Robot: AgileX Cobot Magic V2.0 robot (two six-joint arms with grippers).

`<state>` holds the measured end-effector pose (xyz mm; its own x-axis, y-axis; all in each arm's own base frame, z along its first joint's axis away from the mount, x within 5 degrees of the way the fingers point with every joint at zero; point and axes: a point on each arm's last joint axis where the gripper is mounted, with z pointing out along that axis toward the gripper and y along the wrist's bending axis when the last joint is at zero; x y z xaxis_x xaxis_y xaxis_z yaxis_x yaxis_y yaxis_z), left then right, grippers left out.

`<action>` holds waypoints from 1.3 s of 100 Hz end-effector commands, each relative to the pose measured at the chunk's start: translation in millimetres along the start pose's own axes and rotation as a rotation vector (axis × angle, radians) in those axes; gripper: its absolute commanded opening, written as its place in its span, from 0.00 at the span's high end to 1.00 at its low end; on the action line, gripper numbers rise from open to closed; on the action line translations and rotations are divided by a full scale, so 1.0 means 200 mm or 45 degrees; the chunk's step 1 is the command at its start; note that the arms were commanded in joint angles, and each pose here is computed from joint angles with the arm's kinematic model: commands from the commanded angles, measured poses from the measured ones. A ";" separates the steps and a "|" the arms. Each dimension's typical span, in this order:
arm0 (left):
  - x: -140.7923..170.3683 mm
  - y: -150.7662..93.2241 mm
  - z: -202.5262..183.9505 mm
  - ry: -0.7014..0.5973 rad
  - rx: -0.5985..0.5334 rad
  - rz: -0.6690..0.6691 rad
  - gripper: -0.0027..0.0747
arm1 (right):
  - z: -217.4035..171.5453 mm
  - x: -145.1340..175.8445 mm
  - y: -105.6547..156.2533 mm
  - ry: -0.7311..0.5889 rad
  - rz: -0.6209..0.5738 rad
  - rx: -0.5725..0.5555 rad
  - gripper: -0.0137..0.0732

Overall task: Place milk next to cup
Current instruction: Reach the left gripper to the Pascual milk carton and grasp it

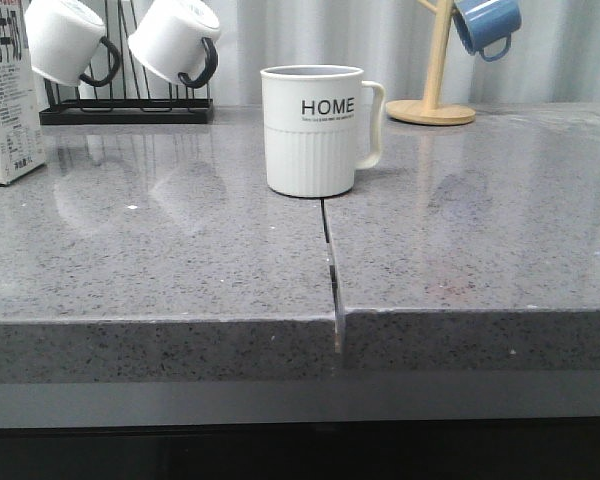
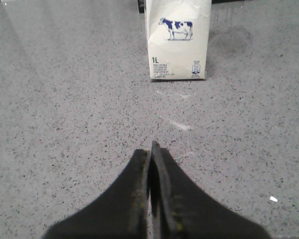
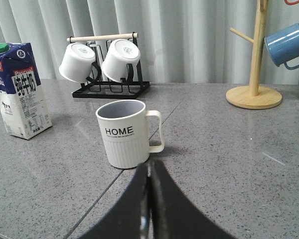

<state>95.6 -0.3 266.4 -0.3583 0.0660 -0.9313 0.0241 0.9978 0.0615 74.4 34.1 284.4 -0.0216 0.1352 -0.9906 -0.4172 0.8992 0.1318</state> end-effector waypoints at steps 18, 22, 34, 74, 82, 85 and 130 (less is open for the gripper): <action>-0.13 0.00 0.16 -0.113 0.013 -0.011 0.36 | 0.00 -0.07 0.01 -0.115 -0.017 -0.006 0.92; -0.14 0.00 0.19 -0.159 0.017 -0.034 0.19 | 0.00 -0.07 0.01 -0.115 -0.017 -0.006 0.92; -0.19 0.00 0.27 -0.265 0.020 -0.102 0.10 | 0.00 -0.07 0.01 -0.115 -0.017 -0.006 0.92; -0.43 -0.07 0.54 -0.306 0.100 -0.096 0.15 | 0.00 -0.07 0.01 -0.115 -0.017 -0.006 0.92; -0.45 -0.07 0.58 -0.306 0.102 -0.096 0.15 | 0.00 -0.07 0.01 -0.115 -0.017 -0.006 0.92; -0.45 -0.08 0.60 -0.300 0.104 -0.095 0.15 | 0.00 -0.07 0.01 -0.115 -0.017 -0.006 0.92; -0.56 -0.10 0.73 -0.368 0.116 -0.152 0.16 | 0.00 -0.07 0.01 -0.115 -0.017 -0.006 0.92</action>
<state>264.3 -26.8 290.9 -0.2244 -0.0337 -0.9739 0.0808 0.9953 -0.0530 74.4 34.1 284.4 -0.0216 0.1352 -0.9906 -0.4172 0.8992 0.1318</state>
